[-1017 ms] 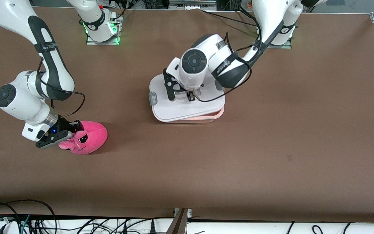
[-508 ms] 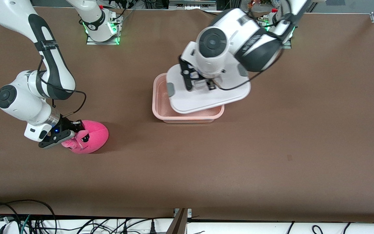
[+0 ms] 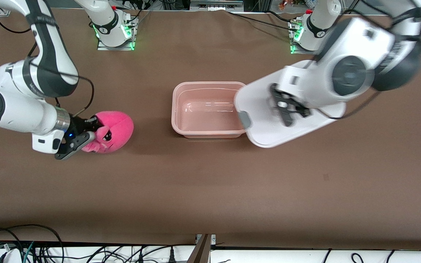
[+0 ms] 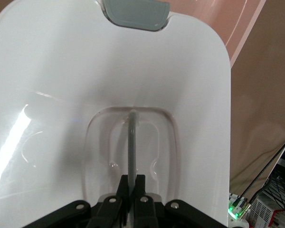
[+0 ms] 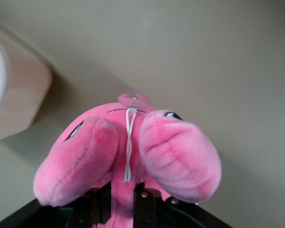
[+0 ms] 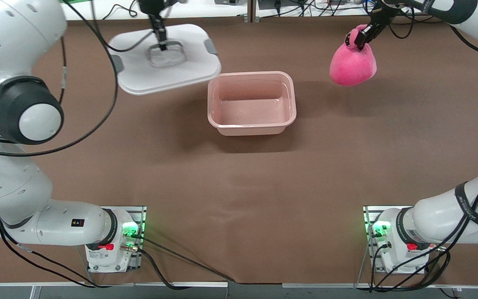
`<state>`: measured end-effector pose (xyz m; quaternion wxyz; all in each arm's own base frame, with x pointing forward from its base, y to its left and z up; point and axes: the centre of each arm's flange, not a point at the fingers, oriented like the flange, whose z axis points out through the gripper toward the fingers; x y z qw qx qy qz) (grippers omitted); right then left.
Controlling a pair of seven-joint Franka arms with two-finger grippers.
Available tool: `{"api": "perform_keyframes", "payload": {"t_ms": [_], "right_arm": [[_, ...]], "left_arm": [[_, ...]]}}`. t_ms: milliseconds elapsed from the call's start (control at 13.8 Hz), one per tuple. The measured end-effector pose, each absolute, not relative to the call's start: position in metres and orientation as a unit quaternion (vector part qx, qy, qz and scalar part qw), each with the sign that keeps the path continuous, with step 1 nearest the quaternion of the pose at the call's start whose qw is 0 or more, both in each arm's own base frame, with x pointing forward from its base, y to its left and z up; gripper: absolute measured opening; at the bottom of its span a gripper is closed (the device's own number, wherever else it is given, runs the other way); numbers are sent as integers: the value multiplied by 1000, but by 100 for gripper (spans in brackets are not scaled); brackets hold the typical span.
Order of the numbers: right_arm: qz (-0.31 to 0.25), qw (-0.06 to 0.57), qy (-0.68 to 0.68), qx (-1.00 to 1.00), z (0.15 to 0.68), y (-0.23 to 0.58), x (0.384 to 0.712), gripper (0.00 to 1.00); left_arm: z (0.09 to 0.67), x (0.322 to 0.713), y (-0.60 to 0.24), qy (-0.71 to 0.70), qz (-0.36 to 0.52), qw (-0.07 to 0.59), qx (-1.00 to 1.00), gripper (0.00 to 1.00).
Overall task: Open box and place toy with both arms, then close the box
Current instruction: 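Set the lid aside with the left gripper while the right gripper carries the toy, then drop the pink toy into the pink box and withdraw the right gripper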
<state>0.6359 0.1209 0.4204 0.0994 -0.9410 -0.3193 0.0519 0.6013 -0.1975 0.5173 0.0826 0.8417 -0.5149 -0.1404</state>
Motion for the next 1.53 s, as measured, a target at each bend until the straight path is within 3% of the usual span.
{"api": "perform_keyframes", "payload": {"t_ms": [363,654,1162,1235,1525], "right_arm": [[80,46,-436,-895,444,232,601,12],[96,-25,-509,-855,442,331,549,12],[88,-80,-485,-866,427,426,487,12],[82,-85,-475,-872,426,437,482,17],[37,-76,-416,-905,453,485,467,56]], "left_arm": [[519,624,-90,-548,-131,94,821,7],[511,627,-83,-566,-135,97,807,7],[510,627,-82,-568,-135,97,806,7],[510,627,-82,-568,-135,97,806,7],[510,627,-82,-568,-135,97,806,7]]}}
